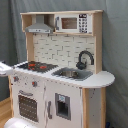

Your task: Play with the kitchen

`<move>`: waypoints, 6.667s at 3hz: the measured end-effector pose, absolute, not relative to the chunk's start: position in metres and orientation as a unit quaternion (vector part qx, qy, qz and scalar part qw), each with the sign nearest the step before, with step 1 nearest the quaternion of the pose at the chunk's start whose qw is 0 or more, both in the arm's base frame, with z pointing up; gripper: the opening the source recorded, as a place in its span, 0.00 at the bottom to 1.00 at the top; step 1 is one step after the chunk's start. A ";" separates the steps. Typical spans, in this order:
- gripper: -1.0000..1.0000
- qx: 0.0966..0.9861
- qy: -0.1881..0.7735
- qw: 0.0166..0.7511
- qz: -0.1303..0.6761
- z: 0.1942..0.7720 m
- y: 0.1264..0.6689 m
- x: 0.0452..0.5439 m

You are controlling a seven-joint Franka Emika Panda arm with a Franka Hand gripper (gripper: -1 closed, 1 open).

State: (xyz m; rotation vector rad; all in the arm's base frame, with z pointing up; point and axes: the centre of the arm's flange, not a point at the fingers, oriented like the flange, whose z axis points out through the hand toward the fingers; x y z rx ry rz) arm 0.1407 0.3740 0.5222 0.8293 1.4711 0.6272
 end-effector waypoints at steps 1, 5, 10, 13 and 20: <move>1.00 0.348 0.632 0.635 0.277 0.555 0.371 0.152; 1.00 0.304 0.647 0.646 0.267 0.637 0.306 0.195; 1.00 0.280 0.657 0.640 0.284 0.662 0.231 0.312; 1.00 0.263 0.665 0.643 0.275 0.688 0.227 0.379; 1.00 0.276 0.682 0.635 0.235 0.708 0.252 0.486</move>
